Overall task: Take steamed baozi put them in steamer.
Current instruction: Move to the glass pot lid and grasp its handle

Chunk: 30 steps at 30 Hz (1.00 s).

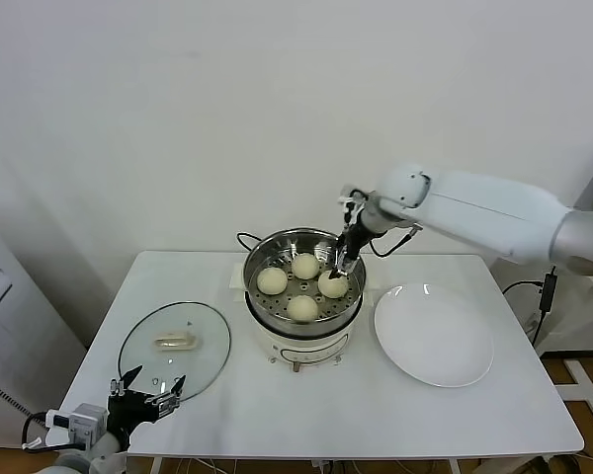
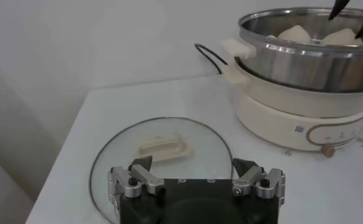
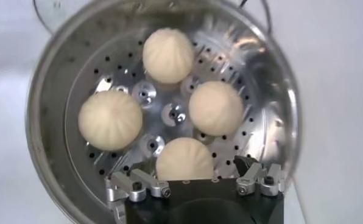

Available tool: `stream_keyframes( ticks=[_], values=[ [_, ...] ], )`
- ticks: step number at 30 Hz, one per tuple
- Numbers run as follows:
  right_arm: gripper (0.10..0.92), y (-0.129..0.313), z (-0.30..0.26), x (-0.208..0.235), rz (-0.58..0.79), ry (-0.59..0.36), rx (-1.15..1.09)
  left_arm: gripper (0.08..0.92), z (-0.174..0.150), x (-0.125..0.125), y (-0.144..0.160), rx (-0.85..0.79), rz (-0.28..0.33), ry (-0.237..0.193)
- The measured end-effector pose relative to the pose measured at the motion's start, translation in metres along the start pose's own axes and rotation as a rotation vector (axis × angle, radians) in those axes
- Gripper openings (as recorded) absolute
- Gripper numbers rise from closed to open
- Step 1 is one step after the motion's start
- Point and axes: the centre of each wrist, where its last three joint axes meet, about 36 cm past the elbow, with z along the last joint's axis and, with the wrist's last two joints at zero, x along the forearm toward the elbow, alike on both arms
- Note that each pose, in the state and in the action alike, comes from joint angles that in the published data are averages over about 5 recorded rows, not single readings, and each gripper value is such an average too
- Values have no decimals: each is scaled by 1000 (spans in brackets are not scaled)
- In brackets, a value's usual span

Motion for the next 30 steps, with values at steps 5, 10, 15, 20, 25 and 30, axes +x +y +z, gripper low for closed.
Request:
stream_keyframes(
  ticks=[5, 10, 15, 20, 25, 30],
  values=[
    [823, -7, 32, 20, 45, -165, -82, 823, -2, 0, 0, 4, -7, -9],
    [823, -6, 79, 30, 132, -363, -168, 823, -5, 0, -3, -1, -6, -22],
    [823, 5, 130, 26, 262, -567, -257, 823, -8, -2, -4, -2, -7, -34],
    [823, 27, 175, 12, 408, -755, -347, 823, -9, -2, -4, -12, -15, -51],
    [823, 59, 219, -7, 553, -884, -428, 823, -8, -4, -3, -37, -28, -66],
    [823, 100, 261, -29, 679, -929, -526, 823, -3, -7, 0, -86, -53, -87]
  ],
)
